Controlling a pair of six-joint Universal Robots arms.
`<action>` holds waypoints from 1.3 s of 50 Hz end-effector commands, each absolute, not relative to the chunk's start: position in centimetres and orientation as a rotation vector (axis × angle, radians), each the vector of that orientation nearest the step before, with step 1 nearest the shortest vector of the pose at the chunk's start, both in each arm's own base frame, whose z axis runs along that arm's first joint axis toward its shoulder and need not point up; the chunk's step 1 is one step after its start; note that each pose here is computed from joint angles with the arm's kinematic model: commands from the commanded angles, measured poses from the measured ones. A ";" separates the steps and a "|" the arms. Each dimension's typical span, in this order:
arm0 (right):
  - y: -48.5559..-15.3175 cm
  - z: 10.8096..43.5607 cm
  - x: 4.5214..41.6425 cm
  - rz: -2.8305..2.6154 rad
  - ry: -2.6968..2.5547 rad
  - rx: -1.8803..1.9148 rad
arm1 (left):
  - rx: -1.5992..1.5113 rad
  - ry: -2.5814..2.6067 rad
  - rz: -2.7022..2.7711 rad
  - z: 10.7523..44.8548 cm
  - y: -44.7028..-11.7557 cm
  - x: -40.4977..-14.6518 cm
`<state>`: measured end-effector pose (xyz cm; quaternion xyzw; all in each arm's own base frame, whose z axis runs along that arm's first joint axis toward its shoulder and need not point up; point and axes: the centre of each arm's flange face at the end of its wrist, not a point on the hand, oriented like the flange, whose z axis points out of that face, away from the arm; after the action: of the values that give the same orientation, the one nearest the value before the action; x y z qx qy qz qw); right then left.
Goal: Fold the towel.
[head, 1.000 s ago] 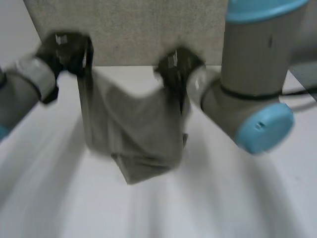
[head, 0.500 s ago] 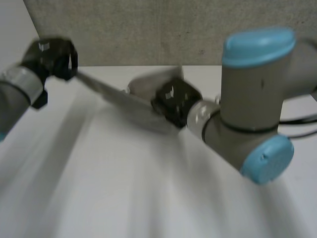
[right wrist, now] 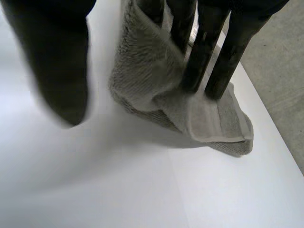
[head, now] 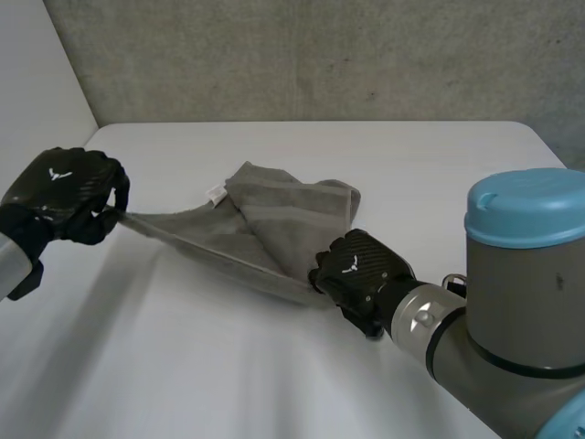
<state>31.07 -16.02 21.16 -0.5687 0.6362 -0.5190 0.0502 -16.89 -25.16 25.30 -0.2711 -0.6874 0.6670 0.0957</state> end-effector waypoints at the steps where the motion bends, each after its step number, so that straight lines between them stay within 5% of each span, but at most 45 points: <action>1: -16.6 22.9 31.4 -1.704 1.848 -1.682 | -0.787 -2.047 1.971 24.8 -24.0 -15.9; 9: -20.5 24.6 31.5 -1.855 1.832 -1.610 | -0.758 -2.081 1.942 23.9 -23.9 -15.2; 35: -27.3 15.6 36.8 -1.735 1.865 -1.667 | -0.646 -2.164 2.009 24.1 -25.4 -12.3; 65: -29.3 12.1 40.2 -1.874 1.840 -1.634 | -0.579 -2.162 2.014 24.2 -26.1 -11.7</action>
<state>39.52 -29.34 12.83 -0.5251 0.5969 -0.6062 0.0226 -11.74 -26.04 24.20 -0.1976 -0.7154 0.6675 0.0604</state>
